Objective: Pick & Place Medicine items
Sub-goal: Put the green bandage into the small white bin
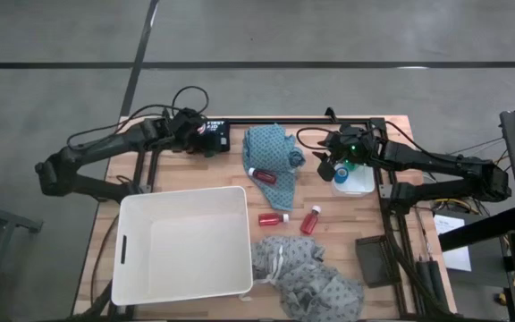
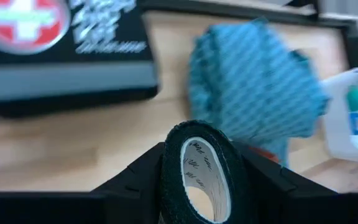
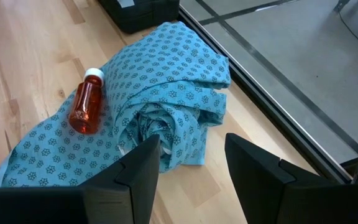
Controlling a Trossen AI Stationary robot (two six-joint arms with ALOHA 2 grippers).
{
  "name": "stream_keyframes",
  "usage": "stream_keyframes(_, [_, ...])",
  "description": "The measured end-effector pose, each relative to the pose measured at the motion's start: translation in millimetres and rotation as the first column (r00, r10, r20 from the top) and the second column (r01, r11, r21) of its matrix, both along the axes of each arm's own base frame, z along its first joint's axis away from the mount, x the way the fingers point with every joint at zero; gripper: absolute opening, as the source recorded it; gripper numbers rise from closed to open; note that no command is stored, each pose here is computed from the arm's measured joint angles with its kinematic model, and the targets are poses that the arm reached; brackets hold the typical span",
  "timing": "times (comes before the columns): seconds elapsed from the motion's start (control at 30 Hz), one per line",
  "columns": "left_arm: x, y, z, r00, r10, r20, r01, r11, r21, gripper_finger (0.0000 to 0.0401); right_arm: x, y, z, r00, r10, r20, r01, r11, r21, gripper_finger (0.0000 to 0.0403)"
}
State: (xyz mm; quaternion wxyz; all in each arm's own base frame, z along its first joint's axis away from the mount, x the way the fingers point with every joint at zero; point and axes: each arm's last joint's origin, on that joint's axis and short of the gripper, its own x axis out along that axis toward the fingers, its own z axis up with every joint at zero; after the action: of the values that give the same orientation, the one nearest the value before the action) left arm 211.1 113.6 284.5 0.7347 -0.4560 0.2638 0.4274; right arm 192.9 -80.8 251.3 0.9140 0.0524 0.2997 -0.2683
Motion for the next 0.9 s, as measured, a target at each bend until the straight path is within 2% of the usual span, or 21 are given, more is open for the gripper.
stream_keyframes(0.17, [16,-1,10,0.985,-0.155,0.077,0.14,0.975,0.175,0.0165,0,0,0,1.0,0.0,0.0,0.0,1.0,0.0,0.018])
stream_keyframes(0.3, [33,-3,17,0.953,-0.284,0.104,0.236,0.913,0.334,0.0165,0,0,0,1.0,0.0,0.0,0.0,1.0,0.0,0.0178])
stream_keyframes(0.47, [55,-3,17,0.918,-0.373,0.133,0.278,0.846,0.455,0.0165,0,0,0,1.0,0.0,0.0,0.0,1.0,0.0,0.0176])
stream_keyframes(0.7, [82,2,6,0.891,-0.424,0.16,0.282,0.795,0.537,0.0165,0,0,0,1.0,0.0,0.0,0.0,1.0,0.0,0.018])
stream_keyframes(0.9, [98,0,-4,0.834,-0.543,0.102,0.381,0.698,0.606,0.0165,0,0,0,1.0,0.0,0.0,0.0,1.0,0.0,0.018])
